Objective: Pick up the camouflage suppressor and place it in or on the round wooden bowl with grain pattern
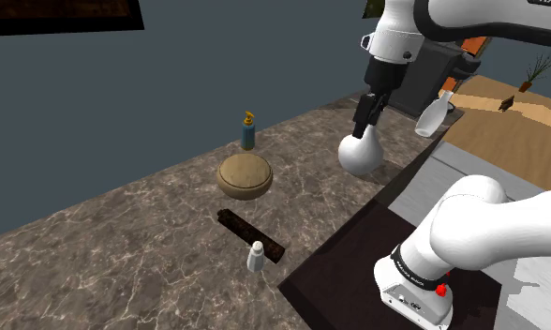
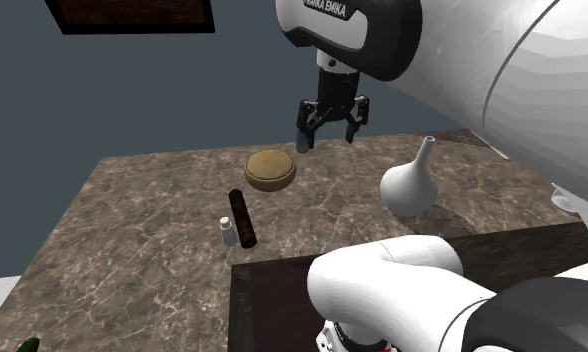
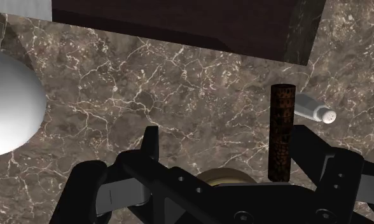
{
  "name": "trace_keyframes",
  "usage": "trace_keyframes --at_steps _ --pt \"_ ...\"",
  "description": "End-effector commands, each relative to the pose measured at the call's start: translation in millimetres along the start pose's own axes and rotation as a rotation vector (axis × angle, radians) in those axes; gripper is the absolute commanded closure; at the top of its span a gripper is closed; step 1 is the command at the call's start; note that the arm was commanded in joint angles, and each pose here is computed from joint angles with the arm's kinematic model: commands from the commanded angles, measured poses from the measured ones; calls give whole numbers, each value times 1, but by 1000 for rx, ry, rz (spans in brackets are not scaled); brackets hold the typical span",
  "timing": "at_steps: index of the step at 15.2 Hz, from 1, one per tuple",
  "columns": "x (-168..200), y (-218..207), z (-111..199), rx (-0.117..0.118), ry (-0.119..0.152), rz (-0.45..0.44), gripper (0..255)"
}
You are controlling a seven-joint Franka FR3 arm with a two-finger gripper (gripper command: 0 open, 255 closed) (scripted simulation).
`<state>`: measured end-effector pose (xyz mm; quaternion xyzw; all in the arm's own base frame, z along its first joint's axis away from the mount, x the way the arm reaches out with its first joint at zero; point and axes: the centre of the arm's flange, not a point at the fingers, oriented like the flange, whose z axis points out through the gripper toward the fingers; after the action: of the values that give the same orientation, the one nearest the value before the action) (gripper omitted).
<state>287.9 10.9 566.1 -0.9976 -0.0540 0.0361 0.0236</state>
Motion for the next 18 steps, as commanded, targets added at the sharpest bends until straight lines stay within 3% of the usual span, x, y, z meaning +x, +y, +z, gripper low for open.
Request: trace_keyframes --at_steps 1,18 --pt "0 0 0 0 0 0 0" --pt "76 -125 171 -43 54 13 0"
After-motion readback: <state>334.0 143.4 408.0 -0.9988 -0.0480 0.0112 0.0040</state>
